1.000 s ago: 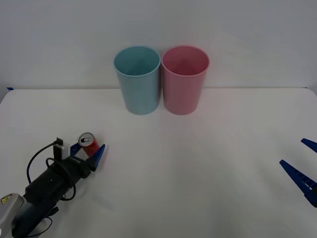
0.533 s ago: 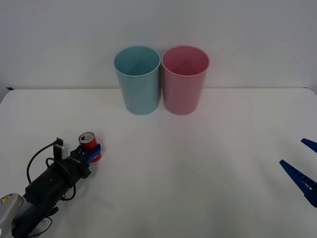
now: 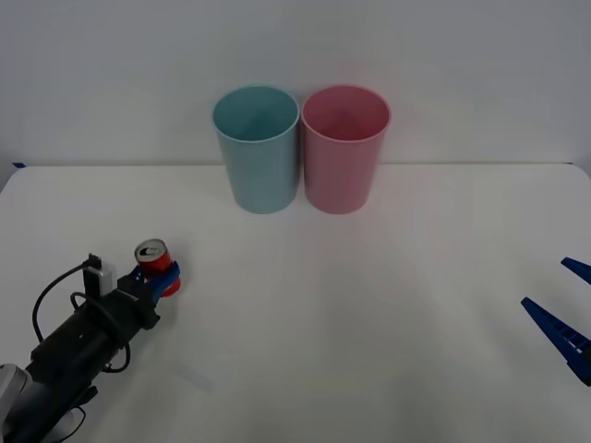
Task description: Grasp the object on the table and drop it into the matching bin: aluminum can to the light blue bin, PET bottle to the pink bin.
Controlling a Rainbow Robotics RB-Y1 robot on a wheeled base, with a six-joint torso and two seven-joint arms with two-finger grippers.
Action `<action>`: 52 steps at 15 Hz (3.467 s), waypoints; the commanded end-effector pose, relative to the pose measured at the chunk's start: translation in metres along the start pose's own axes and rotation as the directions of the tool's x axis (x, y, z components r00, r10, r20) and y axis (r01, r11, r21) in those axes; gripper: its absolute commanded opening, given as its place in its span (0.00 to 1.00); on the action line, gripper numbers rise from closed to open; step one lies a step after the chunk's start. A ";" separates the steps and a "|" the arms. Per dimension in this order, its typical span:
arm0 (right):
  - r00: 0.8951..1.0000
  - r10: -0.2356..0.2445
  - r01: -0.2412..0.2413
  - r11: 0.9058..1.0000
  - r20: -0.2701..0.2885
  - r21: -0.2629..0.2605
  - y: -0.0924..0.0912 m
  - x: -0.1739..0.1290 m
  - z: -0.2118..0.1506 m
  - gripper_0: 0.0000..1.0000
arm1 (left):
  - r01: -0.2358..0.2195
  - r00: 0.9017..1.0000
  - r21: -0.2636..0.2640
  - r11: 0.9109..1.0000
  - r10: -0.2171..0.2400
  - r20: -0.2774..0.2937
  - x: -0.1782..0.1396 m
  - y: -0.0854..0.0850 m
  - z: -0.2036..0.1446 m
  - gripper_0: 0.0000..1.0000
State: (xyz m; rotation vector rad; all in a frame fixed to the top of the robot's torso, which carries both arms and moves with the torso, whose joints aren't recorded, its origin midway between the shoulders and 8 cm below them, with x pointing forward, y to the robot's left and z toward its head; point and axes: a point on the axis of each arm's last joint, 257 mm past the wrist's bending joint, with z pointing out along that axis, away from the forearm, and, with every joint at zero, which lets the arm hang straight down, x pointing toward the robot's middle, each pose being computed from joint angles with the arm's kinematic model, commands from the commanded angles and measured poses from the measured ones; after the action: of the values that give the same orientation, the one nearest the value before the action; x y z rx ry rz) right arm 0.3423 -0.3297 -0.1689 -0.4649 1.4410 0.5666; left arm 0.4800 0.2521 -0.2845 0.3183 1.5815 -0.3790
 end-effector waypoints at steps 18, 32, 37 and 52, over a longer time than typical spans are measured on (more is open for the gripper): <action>1.000 0.000 0.000 1.000 0.000 0.000 0.000 0.000 0.000 1.00 | 0.069 0.960 0.039 0.997 -0.077 0.271 -0.191 -0.012 -0.059 0.00; 1.000 0.000 0.000 1.000 0.000 0.000 0.000 0.000 0.000 1.00 | 0.071 0.936 0.165 0.984 -0.123 0.329 -0.284 -0.025 0.077 0.00; 1.000 0.000 0.000 1.000 0.000 0.000 0.000 0.000 0.000 1.00 | 0.066 0.951 0.175 0.982 -0.115 0.287 -0.291 -0.023 0.136 0.00; 1.000 0.000 0.000 1.000 0.000 0.000 0.000 0.000 0.000 1.00 | 0.040 0.984 0.176 0.984 -0.069 0.165 -0.290 -0.053 0.247 0.00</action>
State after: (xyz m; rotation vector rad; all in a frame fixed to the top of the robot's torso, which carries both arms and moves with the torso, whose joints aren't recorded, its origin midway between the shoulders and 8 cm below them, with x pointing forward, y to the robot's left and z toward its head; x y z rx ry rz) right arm 0.3422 -0.3297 -0.1689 -0.4649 1.4410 0.5666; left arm 0.6932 0.1082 0.0002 0.3674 1.3945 -0.5748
